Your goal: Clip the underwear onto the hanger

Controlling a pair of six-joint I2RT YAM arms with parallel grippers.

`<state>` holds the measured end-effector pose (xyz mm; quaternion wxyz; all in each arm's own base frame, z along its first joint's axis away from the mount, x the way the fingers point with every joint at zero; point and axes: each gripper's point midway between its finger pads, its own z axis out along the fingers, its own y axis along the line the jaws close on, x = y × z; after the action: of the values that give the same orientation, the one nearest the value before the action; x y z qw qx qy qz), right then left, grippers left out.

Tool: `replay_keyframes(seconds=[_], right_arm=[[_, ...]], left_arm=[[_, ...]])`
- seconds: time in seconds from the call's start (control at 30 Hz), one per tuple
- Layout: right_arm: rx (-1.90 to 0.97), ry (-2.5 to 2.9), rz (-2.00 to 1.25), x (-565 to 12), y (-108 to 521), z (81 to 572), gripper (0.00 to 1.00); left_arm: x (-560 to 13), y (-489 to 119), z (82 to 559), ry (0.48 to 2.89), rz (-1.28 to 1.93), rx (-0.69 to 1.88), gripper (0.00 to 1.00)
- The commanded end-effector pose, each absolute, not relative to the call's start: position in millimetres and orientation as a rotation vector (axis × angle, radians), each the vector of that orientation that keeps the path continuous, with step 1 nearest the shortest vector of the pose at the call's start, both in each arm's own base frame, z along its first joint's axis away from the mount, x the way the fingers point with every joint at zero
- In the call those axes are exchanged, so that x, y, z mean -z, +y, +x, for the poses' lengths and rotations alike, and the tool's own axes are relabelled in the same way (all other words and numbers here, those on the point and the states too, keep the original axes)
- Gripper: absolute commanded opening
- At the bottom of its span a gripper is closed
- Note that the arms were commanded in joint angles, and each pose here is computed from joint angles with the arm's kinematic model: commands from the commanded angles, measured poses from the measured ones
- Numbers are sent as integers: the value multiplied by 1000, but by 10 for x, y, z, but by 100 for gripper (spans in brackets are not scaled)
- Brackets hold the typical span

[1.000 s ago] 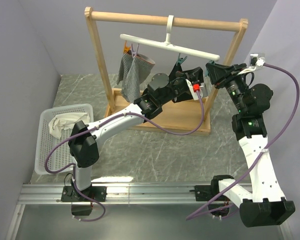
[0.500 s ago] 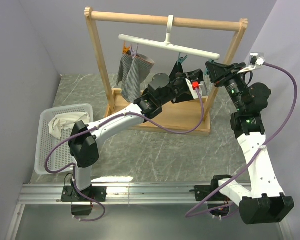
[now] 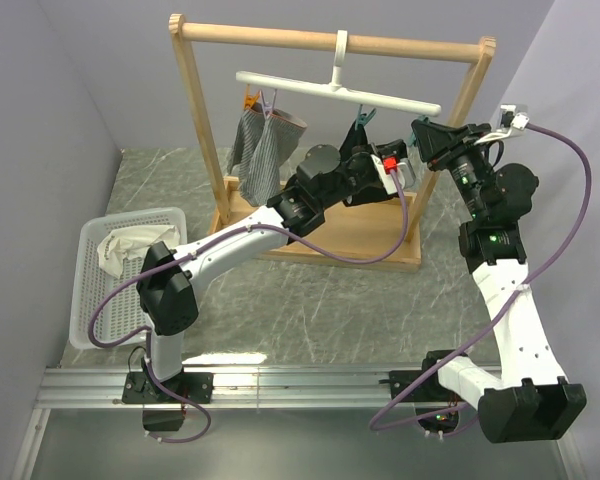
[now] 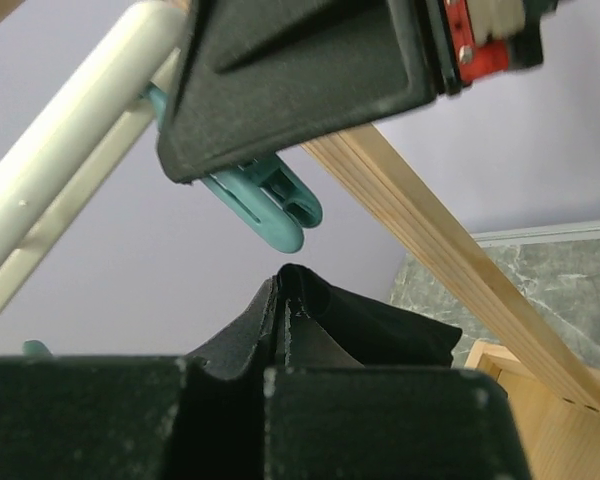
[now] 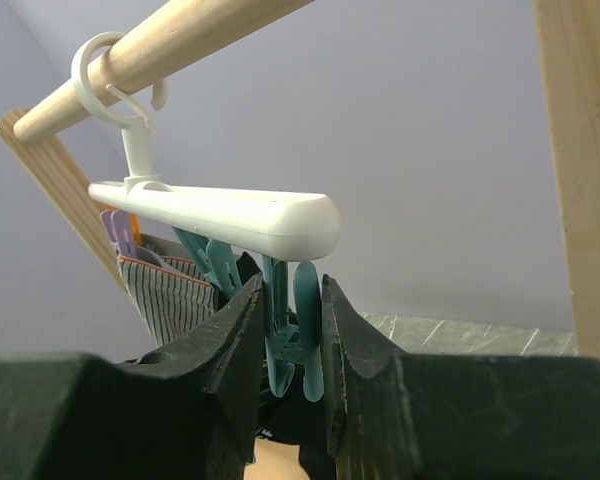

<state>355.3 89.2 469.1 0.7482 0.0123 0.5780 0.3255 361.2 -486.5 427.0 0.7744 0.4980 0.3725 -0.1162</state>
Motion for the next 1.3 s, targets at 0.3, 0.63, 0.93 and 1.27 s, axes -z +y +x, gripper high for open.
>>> replay_keyframes(seconds=[0.3,0.63,0.93,1.27], right_arm=[[-738,1213,45,-4777,865,3593,0],[-776,1197,47,-4831,900,3568,0],[-793,1191,56,-4832,912,3561,0],[-812,1190,63,-4826,943,3572,0]], left_arm=[[-4744,-4785,3550,795,962,303,0],[-4656,-4806,3563,817,979,308,1],[-4627,-4848,3599,841,969,327,0],[-4586,-4867,3630,867,957,340,0]])
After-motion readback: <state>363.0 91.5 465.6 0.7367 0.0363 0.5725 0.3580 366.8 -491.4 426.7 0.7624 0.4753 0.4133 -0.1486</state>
